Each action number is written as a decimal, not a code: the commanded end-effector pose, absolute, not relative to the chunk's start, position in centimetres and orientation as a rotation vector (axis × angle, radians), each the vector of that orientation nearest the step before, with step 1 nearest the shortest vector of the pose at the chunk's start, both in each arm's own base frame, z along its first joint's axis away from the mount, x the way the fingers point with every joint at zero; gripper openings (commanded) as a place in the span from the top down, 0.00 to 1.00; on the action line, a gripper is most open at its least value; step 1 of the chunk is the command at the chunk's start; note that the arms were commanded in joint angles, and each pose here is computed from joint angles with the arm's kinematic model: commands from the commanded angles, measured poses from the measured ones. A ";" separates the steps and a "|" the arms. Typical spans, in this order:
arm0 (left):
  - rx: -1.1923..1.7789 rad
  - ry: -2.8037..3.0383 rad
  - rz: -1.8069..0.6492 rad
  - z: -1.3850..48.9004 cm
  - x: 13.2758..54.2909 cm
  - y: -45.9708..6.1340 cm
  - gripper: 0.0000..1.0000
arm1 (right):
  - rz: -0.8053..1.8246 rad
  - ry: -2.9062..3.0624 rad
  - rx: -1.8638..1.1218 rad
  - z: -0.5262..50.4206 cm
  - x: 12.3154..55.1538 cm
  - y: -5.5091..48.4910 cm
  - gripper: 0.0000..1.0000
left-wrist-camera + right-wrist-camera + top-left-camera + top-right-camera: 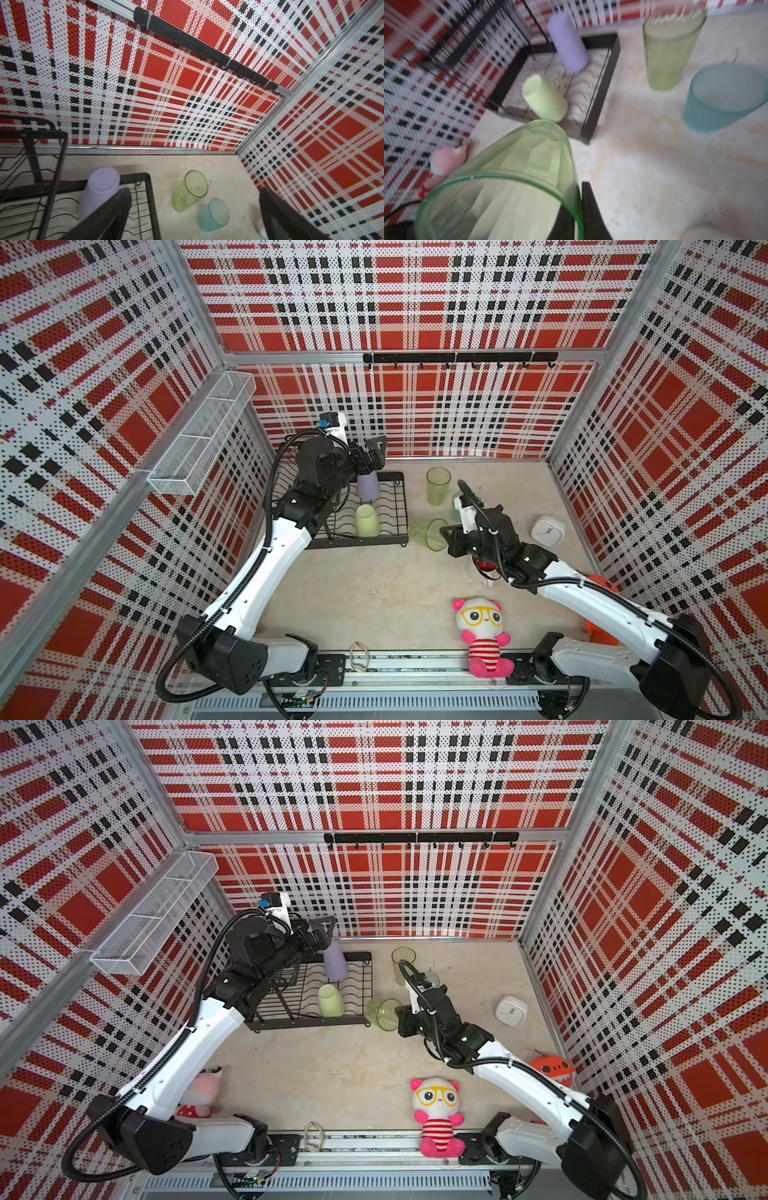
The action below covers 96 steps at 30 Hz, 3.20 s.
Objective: Load cups into a dish rack
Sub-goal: Pick up the cup from the center of the table, then place the cup upside down at the dish rack.
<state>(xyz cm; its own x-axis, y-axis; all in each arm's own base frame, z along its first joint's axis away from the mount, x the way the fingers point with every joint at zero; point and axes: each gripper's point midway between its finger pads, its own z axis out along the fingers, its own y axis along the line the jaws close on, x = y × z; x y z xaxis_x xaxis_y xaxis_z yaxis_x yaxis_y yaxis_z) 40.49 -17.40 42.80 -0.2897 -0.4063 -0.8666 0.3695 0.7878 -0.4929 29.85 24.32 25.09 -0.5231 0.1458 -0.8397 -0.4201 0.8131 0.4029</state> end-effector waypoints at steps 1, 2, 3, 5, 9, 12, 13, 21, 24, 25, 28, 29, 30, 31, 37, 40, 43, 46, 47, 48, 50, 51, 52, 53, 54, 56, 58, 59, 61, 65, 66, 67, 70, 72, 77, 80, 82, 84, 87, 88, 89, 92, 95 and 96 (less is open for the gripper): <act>-0.068 1.630 -1.059 45.4 38.9 -18.4 0.02 | 0.727 1.665 -0.024 32.3 32.1 22.8 1.00; -0.073 1.609 -1.131 45.6 38.6 -18.5 0.02 | 0.732 1.611 -0.016 33.3 32.2 22.6 1.00; -0.078 1.594 -1.186 45.8 38.2 -18.7 0.02 | 0.739 1.543 -0.013 34.5 32.1 22.4 1.00; -0.079 1.590 -1.217 46.0 37.7 -19.1 0.02 | 0.756 1.431 0.020 36.3 31.9 21.7 1.00; -0.132 1.572 -1.365 45.5 36.4 -20.3 0.02 | 0.797 1.249 0.050 38.8 31.5 21.1 1.00; -0.177 1.538 -1.508 44.7 35.9 -21.4 0.02 | 0.854 1.159 0.004 40.0 31.2 22.2 1.00; -0.178 1.545 -1.540 44.2 35.8 -21.8 0.02 | 0.852 1.161 0.002 40.0 31.5 22.5 1.00; -0.069 1.669 -1.699 41.8 35.3 -26.4 0.02 | 0.894 1.156 -0.173 39.9 31.7 26.2 1.00; -0.016 1.636 -1.760 42.4 34.3 -27.1 0.02 | 0.892 1.152 -0.225 39.4 31.5 26.9 1.00; -0.011 1.643 -1.776 42.3 34.2 -27.3 0.01 | 0.897 1.144 -0.240 39.4 31.4 27.1 1.00; 0.026 1.672 -1.814 41.8 33.6 -28.4 0.05 | 0.924 1.131 -0.287 39.3 31.1 27.8 1.00; 0.043 1.675 -1.833 41.7 33.3 -28.7 0.07 | 0.925 1.130 -0.295 39.2 31.2 27.9 1.00; 0.043 1.684 -1.844 41.5 33.2 -28.9 0.10 | 0.925 1.130 -0.293 39.2 31.3 27.8 1.00; 0.043 1.689 -1.855 41.5 33.2 -29.0 0.12 | 0.920 1.125 -0.290 39.1 31.5 27.6 1.00; 0.028 1.686 -1.859 41.4 33.2 -28.6 0.15 | 0.892 1.133 -0.256 39.0 32.9 25.8 1.00; 0.045 1.693 -1.867 41.4 33.2 -28.9 0.16 | 0.892 1.129 -0.266 39.2 33.2 25.8 1.00; 0.052 1.698 -1.872 41.3 33.1 -29.1 0.17 | 0.910 1.117 -0.307 39.3 33.1 26.1 1.00; 0.045 1.703 -1.866 41.0 33.3 -29.0 0.24 | 0.918 1.110 -0.331 39.2 33.1 26.1 1.00; 0.038 1.708 -1.865 40.8 33.5 -29.0 0.26 | 0.919 1.113 -0.330 39.2 33.2 26.0 1.00; 0.033 1.711 -1.866 40.7 33.5 -29.0 0.27 | 0.917 1.116 -0.329 39.2 33.4 25.9 1.00; 0.034 1.712 -1.863 40.6 33.5 -28.9 0.27 | 0.917 1.136 -0.328 38.9 33.9 25.8 1.00; 0.040 1.711 -1.860 40.6 33.5 -29.0 0.27 | 0.916 1.146 -0.330 38.8 34.1 25.9 1.00; 0.043 1.710 -1.858 40.5 33.5 -28.9 0.27 | 0.917 1.160 -0.337 38.5 34.3 26.0 1.00; 0.043 1.709 -1.856 40.5 33.5 -28.9 0.28 | 0.918 1.164 -0.344 38.5 34.3 26.1 1.00; 0.037 1.710 -1.854 40.4 33.5 -28.8 0.28 | 0.919 1.169 -0.348 38.4 34.4 26.2 1.00; 0.011 1.712 -1.839 40.1 33.8 -28.6 0.31 | 0.925 1.174 -0.358 38.3 34.4 26.4 1.00; -0.041 1.718 -1.813 39.6 34.4 -28.2 0.35 | 0.924 1.188 -0.359 38.1 34.6 26.6 0.86; -0.065 1.717 -1.802 39.4 34.7 -27.9 0.37 | 0.922 1.200 -0.361 37.8 34.8 26.7 0.78; -0.097 1.712 -1.777 39.2 35.1 -27.4 0.39 | 0.924 1.208 -0.369 37.6 34.8 26.9 0.62; -0.122 1.723 -1.684 38.8 36.2 -26.8 0.41 | 0.924 1.233 -0.368 36.9 35.0 27.0 0.32; -0.131 1.726 -1.643 38.8 36.6 -26.5 0.41 | 0.921 1.235 -0.368 36.7 35.0 26.9 0.27; -0.134 1.728 -1.605 38.8 37.0 -26.3 0.41 | 0.918 1.236 -0.367 36.6 34.8 26.8 0.23; -0.144 1.751 -1.412 38.8 38.7 -25.2 0.41 | 0.888 1.247 -0.346 36.0 34.5 25.9 0.17; -0.153 1.766 -1.266 38.7 39.8 -24.3 0.41 | 0.858 1.263 -0.328 35.3 34.2 25.1 0.12; -0.144 1.760 -1.012 38.7 41.8 -23.0 0.41 | 0.840 1.292 -0.297 34.0 32.8 23.5 0.04; -0.116 1.759 -0.827 38.3 43.0 -22.7 0.42 | 0.832 1.298 -0.277 33.8 31.8 22.6 0.01; -0.065 1.763 -0.704 38.0 43.7 -23.0 0.42 | 0.811 1.309 -0.257 33.5 31.4 21.8 0.00; -0.039 1.780 -0.571 37.2 44.6 -23.1 0.42 | 0.782 1.319 -0.236 33.5 31.1 20.9 0.00; -0.005 1.802 -0.446 35.8 46.0 -23.3 0.41 | 0.738 1.364 -0.208 32.9 30.7 19.8 0.00; -0.008 1.808 -0.418 35.3 46.5 -23.2 0.41 | 0.716 1.387 -0.185 32.5 30.7 19.2 0.00; -0.022 1.815 -0.382 34.7 47.2 -22.9 0.41 | 0.689 1.414 -0.158 31.8 30.6 18.5 0.00; -0.028 1.841 -0.308 33.1 48.7 -23.1 0.41 | 0.599 1.478 -0.096 29.5 30.1 16.3 0.00; -0.030 1.862 -0.264 31.5 50.3 -23.4 0.41 | 0.519 1.512 -0.053 27.3 29.2 14.2 0.00; -0.031 1.872 -0.242 30.8 50.8 -23.4 0.41 | 0.483 1.527 -0.023 26.5 29.1 13.3 0.00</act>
